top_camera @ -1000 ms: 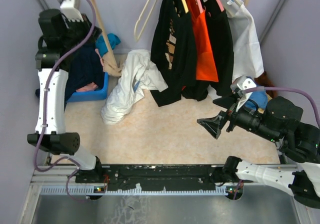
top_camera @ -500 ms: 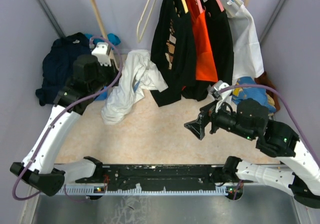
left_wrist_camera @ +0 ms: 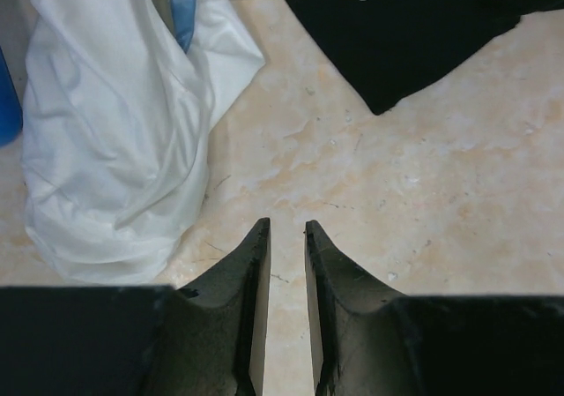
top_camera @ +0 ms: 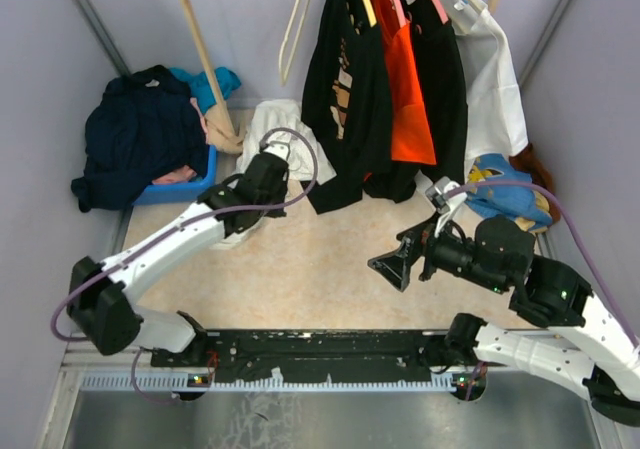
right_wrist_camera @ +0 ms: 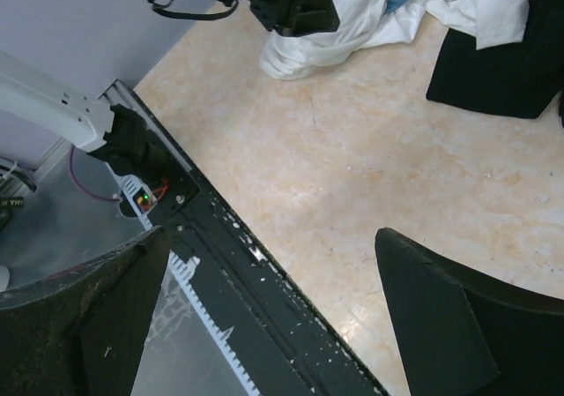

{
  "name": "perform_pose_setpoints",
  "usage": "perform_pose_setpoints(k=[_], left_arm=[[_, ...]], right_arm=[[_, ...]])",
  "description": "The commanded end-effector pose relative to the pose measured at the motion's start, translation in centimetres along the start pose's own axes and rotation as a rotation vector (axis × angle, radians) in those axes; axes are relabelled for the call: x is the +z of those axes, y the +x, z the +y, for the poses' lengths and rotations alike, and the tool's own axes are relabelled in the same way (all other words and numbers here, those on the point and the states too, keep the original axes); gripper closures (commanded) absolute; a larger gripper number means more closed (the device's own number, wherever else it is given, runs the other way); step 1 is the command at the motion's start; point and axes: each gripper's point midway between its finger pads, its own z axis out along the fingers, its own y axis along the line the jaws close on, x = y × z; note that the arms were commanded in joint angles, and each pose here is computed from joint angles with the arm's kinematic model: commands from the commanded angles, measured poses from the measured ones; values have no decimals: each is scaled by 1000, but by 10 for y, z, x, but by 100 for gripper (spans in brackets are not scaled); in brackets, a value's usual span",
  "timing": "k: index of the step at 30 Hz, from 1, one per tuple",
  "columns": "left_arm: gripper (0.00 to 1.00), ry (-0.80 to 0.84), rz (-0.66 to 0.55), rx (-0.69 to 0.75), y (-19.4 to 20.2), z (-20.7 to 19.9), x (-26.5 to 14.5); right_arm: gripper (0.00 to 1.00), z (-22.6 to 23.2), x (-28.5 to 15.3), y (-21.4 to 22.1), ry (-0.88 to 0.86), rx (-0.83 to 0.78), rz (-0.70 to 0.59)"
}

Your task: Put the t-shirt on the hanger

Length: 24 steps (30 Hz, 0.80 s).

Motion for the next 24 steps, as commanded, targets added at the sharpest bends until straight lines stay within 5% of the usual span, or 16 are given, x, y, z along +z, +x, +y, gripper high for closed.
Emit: perform_pose_setpoints(k=[1, 15, 24], left_arm=[[73, -134, -25, -26, 2, 9, 35], [76, -413, -43, 8, -13, 63, 116], [77, -391, -17, -3, -12, 90, 149]], right_arm=[[1, 8, -7, -6, -44, 45, -58], [1, 2, -27, 8, -57, 56, -74], [1, 0, -24, 14, -57, 45, -61]])
